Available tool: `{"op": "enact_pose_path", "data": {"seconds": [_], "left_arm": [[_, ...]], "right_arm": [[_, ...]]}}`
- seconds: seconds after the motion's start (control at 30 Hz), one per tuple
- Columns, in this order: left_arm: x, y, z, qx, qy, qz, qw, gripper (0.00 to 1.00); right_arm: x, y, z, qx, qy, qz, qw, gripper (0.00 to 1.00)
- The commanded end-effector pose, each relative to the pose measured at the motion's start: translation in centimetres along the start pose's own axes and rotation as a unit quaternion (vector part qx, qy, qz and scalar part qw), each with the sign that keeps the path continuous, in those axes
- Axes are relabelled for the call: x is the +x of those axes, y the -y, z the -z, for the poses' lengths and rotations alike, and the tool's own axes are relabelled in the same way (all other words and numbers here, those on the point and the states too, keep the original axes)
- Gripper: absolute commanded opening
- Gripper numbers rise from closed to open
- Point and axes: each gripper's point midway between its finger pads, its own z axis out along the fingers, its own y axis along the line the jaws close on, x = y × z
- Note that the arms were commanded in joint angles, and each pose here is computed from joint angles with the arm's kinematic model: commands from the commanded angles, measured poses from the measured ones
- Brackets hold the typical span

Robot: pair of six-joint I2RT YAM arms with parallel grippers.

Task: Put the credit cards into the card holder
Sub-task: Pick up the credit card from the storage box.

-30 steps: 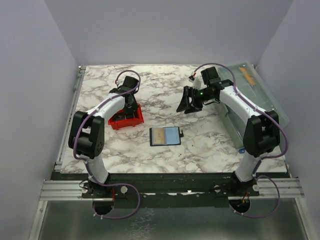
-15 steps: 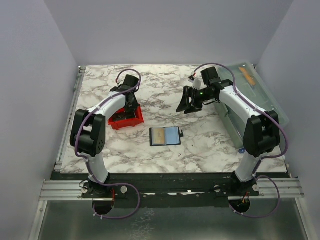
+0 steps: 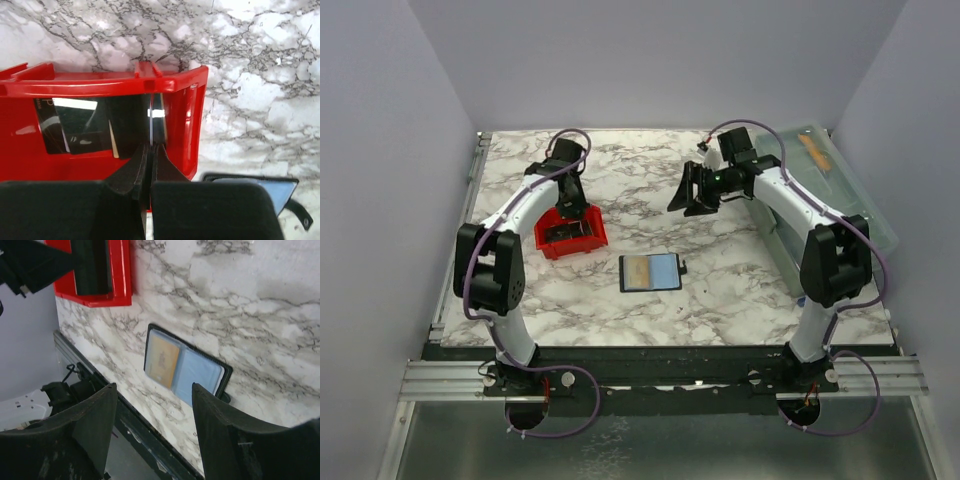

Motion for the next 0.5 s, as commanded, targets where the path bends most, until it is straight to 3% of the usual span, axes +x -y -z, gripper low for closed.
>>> {"op": "enact_pose_path", "data": {"seconds": [0.0, 0.23, 0.47], "left_arm": [[-0.2, -0.9, 3.5, 0.075, -0.012, -0.014, 0.997, 0.00], [-0.5, -1.4, 7.1, 0.161, 0.046, -0.044, 0.985, 0.00], [-1.6, -1.6, 10.2, 0.242, 0.075, 0.012, 0.967, 0.00]], "right_arm": [[-2.8, -1.3, -3.6, -0.013, 0.033, -0.009, 0.999, 0.66], [-4.5, -8.2, -10.0, -0.111, 0.044, 0.068, 0.991, 0.73], [-4.7, -13.3, -12.5, -0.196, 0.050, 0.084, 0.976, 0.72]]}}
